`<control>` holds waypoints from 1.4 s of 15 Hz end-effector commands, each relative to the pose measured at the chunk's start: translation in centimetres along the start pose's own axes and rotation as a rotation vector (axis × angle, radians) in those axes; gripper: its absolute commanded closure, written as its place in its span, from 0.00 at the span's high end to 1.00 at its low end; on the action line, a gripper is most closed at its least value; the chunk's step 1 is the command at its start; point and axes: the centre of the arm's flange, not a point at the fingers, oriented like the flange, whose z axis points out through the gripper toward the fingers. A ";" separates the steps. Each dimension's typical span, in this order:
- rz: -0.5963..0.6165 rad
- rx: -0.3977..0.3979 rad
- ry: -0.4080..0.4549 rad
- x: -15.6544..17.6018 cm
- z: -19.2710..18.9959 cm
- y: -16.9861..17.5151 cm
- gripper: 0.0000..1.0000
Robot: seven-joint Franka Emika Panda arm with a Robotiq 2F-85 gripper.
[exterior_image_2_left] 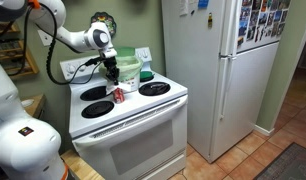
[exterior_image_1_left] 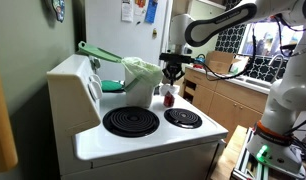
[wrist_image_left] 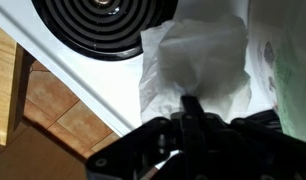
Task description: Use the paper towel to lift the coke can and throw it in the bin
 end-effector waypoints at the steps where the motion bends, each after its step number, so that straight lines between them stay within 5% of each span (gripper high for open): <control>1: 0.038 0.000 0.051 -0.4 1.4 0.4 0.00; 9: 0.056 0.145 0.025 -0.1 -1.5 0.2 0.00; 16: 0.038 0.051 0.069 0.1 1.0 1.0 0.00; 21: 0.012 0.079 0.139 0.4 1.2 1.0 0.00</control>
